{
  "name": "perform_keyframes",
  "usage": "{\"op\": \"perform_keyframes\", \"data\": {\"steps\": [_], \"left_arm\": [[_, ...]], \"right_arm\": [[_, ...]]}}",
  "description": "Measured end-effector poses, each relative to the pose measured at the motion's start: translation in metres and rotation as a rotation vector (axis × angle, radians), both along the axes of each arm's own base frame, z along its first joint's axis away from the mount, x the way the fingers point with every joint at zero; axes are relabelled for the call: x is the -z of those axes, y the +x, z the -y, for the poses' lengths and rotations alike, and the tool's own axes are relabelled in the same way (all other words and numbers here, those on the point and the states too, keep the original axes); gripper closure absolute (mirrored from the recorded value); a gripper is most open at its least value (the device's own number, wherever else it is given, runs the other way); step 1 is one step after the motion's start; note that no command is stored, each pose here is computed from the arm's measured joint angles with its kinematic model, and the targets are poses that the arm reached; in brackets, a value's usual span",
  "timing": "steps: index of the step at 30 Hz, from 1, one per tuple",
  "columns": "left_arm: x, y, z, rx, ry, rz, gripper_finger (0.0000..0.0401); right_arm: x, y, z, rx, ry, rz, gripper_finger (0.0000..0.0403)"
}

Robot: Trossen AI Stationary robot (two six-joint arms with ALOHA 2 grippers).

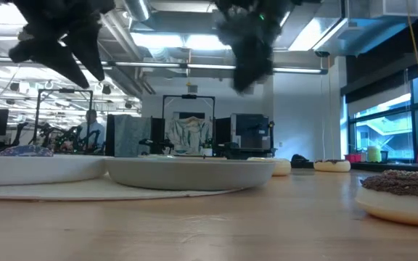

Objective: Pick & Place donuts
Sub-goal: Put the big white donuts on the gray plate

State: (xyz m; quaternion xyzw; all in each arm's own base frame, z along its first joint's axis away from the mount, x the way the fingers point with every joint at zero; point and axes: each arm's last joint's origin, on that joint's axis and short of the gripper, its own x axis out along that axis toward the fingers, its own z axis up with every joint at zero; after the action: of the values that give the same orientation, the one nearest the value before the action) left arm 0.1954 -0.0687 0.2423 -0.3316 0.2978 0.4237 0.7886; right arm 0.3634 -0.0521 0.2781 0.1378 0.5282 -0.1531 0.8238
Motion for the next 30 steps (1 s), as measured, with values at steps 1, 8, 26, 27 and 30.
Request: {"op": "perform_keyframes", "data": {"steps": [1, 8, 26, 27, 30], "left_arm": [[0.000, 0.002, -0.003, 0.013, -0.008, -0.012, 0.0234], [0.001, 0.009, -0.022, 0.080, -0.005, -0.115, 0.0235], [0.001, 0.016, -0.045, 0.178, 0.053, -0.200, 0.0237], [0.001, 0.016, -0.045, 0.176, 0.053, -0.201, 0.0237], [0.001, 0.017, -0.048, 0.180, 0.059, -0.210, 0.0234]], "right_arm": [[0.005, -0.005, 0.004, 0.058, -0.030, -0.055, 0.0225], [0.060, -0.029, 0.029, 0.260, -0.033, -0.196, 0.0225], [0.128, -0.052, 0.033, 0.402, 0.127, -0.132, 0.0232], [0.128, -0.052, 0.033, 0.402, 0.130, -0.130, 0.0239], [0.128, -0.050, 0.033, 0.390, 0.138, -0.114, 0.0264]]}}
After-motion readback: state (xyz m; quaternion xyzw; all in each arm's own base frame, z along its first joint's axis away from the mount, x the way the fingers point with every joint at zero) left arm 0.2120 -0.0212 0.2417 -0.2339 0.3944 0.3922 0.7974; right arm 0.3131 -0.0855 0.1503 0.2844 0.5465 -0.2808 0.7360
